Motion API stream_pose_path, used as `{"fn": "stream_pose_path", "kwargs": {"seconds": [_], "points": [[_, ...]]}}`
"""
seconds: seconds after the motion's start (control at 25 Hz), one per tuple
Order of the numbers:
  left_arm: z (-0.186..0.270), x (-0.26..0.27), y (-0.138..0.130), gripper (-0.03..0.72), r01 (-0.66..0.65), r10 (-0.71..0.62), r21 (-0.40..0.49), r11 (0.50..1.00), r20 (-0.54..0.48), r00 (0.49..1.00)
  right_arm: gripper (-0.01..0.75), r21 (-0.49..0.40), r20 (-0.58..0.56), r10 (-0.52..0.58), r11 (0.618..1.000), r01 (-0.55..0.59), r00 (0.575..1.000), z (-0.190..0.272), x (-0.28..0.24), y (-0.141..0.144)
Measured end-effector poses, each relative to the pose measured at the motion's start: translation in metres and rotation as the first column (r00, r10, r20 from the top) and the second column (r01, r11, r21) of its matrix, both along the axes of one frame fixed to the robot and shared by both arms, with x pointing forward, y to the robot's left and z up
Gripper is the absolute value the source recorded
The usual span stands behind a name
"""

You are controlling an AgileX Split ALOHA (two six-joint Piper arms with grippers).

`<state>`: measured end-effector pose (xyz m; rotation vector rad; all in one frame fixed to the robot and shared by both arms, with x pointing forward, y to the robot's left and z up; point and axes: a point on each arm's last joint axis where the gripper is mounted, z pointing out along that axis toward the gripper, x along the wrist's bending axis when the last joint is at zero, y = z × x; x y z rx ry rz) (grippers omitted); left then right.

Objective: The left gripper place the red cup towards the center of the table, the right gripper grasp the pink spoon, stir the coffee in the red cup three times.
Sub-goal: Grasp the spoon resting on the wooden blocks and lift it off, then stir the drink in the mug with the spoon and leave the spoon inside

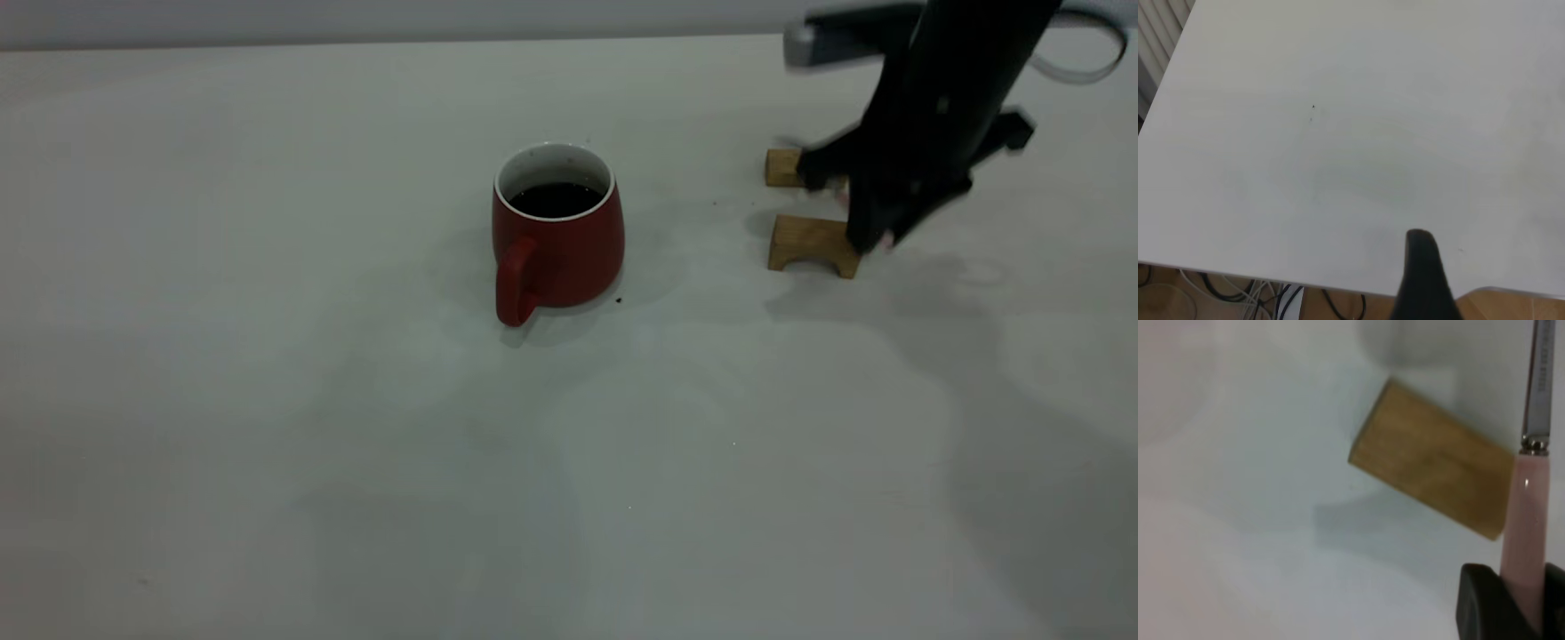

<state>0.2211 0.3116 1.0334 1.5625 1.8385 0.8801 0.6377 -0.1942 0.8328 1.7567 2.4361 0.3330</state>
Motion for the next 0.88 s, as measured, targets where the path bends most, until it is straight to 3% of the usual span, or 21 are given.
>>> {"fn": "stream_pose_path", "kwargs": {"seconds": [0.12, 0.24, 0.36, 0.4, 0.52, 0.64, 0.8, 0.88], "points": [[0.0, 0.0, 0.0, 0.594, 0.0, 0.0, 0.0, 1.0, 0.0, 1.0, 0.141, 0.028, 0.054, -0.015, 1.0, 0.013, 0.998, 0.041, 0.001, 0.001], [0.0, 0.0, 0.0, 0.594, 0.0, 0.0, 0.0, 1.0, 0.0, 1.0, 0.141, 0.13, 0.036, -0.123, 0.985, 0.118, 0.992, 0.078, -0.006, 0.004], [0.0, 0.0, 0.0, 0.594, 0.0, 0.0, 0.0, 1.0, 0.0, 1.0, 0.141, 0.277, -0.076, -0.23, 0.93, 0.242, 0.97, 0.103, -0.016, 0.014], [0.0, 0.0, 0.0, 0.594, 0.0, 0.0, 0.0, 1.0, 0.0, 1.0, 0.141, 0.339, -0.135, -0.263, 0.894, 0.294, 0.955, 0.109, -0.019, 0.019], [0.0, 0.0, 0.0, 0.594, 0.0, 0.0, 0.0, 1.0, 0.0, 1.0, 0.141, 0.511, -0.33, -0.329, 0.727, 0.46, 0.885, 0.121, -0.025, 0.044], [0.0, 0.0, 0.0, 0.594, 0.0, 0.0, 0.0, 1.0, 0.0, 1.0, 0.141, 0.622, -0.476, -0.331, 0.528, 0.578, 0.815, 0.135, -0.027, 0.072], [0.0, 0.0, 0.0, 0.594, 0.0, 0.0, 0.0, 1.0, 0.0, 1.0, 0.141, 0.635, -0.644, -0.315, 0.287, 0.717, 0.697, 0.149, -0.028, 0.096], [0.0, 0.0, 0.0, 0.594, 0.0, 0.0, 0.0, 1.0, 0.0, 1.0, 0.141, 0.569, -0.755, -0.295, 0.149, 0.809, 0.586, 0.15, -0.027, 0.107]]}}
